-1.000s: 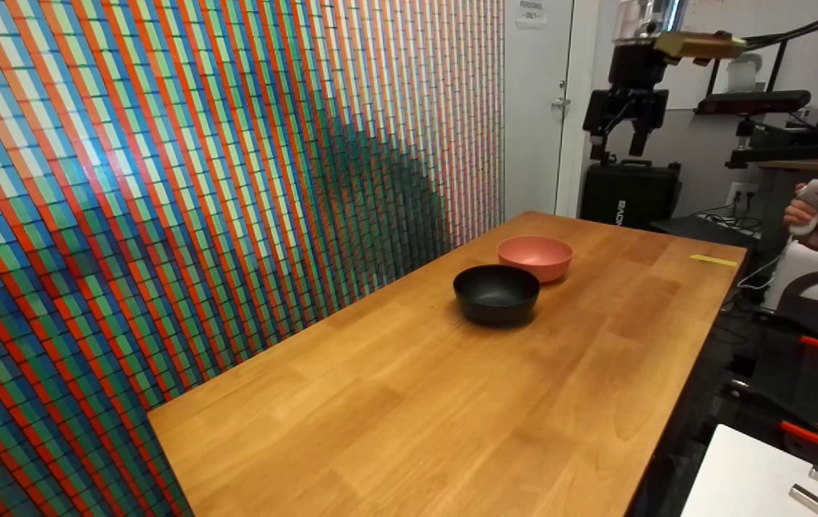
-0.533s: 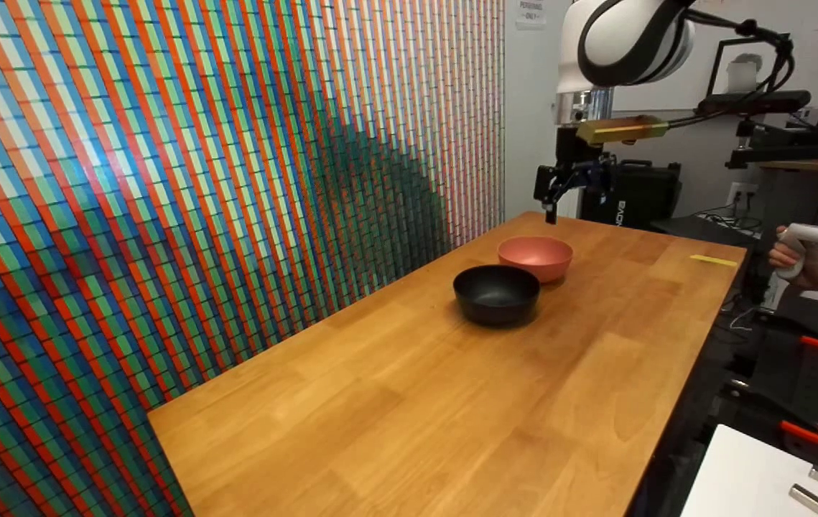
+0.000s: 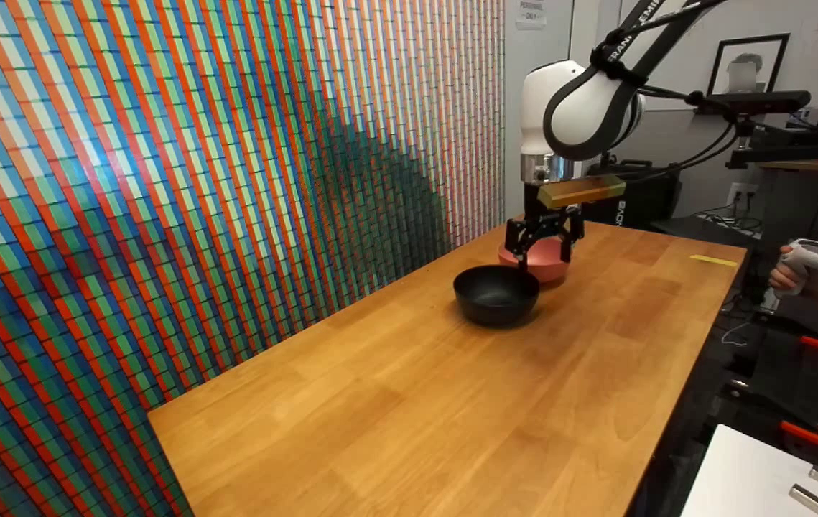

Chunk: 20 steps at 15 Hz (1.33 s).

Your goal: Put the left bowl in the right bowl

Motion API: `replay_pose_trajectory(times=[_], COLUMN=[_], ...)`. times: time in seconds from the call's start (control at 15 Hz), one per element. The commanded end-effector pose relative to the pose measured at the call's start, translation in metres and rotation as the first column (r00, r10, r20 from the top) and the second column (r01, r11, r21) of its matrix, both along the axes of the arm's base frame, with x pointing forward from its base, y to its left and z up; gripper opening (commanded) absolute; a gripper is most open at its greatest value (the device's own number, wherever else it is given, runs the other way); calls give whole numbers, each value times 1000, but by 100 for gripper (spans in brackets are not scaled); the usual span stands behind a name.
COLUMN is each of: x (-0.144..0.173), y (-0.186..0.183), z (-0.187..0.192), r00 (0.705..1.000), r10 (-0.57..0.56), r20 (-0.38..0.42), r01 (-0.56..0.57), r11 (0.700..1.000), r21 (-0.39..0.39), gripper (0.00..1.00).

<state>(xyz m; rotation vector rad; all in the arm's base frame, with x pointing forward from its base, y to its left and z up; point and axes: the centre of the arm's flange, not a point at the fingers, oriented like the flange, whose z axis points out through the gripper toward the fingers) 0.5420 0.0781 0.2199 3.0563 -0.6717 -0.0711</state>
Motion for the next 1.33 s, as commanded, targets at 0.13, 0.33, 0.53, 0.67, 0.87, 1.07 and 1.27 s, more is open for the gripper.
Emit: replay_pose_trajectory(times=[0.13,0.33,0.53,0.67,0.87,1.07,1.27], x=[15,11,10,11,13,14,16], y=[12,4,-9,-14,-13,-11,-12], z=[-32,-46,-56,-61,-68,-70,-67], r00=[999,1000,1000,1000,1000,1000,1000], r10=[-3,-16,-23,-25,-21,-12,-8], r20=[42,20,5,6,11,17,28], r01=[5,17,23,25,22,14,11], r11=[998,997,994,993,994,994,995], r21=[-58,-77,-103,-113,-109,-108,-103], gripper=[100,100,73,58,33,11,2])
